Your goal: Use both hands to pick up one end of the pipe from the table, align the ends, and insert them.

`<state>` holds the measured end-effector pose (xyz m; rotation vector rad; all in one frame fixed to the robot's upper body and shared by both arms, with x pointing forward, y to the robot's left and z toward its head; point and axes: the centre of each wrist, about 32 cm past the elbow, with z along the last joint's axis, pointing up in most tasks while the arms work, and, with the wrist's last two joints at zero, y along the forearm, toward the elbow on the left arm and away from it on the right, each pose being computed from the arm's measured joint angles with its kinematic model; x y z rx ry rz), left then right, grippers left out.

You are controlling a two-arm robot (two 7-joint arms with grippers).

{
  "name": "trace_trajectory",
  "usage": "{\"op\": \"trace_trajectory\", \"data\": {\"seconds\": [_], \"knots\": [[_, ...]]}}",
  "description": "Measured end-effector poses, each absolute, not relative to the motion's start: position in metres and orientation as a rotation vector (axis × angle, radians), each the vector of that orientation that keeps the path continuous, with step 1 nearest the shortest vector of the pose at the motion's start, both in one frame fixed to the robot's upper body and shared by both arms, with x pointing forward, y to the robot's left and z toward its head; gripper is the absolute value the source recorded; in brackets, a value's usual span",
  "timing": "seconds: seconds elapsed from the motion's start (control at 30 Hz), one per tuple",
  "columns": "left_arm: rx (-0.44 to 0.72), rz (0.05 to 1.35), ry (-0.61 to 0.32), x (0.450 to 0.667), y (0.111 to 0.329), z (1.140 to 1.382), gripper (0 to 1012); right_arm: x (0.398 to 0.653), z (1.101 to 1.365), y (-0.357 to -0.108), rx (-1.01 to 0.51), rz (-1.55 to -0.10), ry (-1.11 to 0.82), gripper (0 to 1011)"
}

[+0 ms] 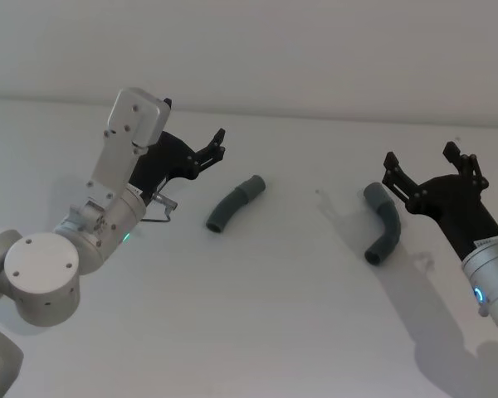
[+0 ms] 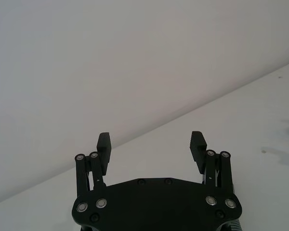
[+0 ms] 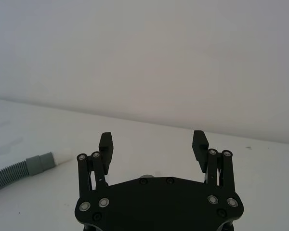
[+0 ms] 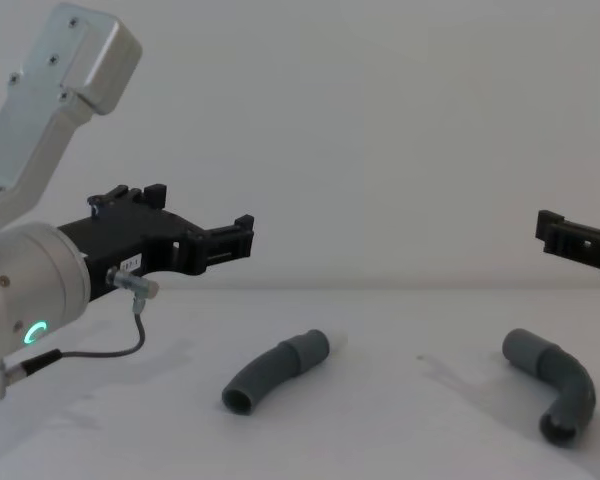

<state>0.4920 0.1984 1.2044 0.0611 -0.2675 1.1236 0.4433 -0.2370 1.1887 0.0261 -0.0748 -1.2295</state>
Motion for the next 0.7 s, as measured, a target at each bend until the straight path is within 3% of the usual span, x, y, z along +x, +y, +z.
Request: {"op": "trace_trajectory", "data": {"seconds": [0.27, 0.7], "knots": [[0.061, 1.109, -0.25, 0.496, 0.201, 1.206, 1001, 0.443, 1.192, -0.235, 0.007, -1.237, -0.058, 1002], [0.099, 0.989, -0.124, 0.519, 0.213, 1.22, 1001, 0.448, 1.219, -0.22, -0.11, -1.264, 0.047, 1002]]}}
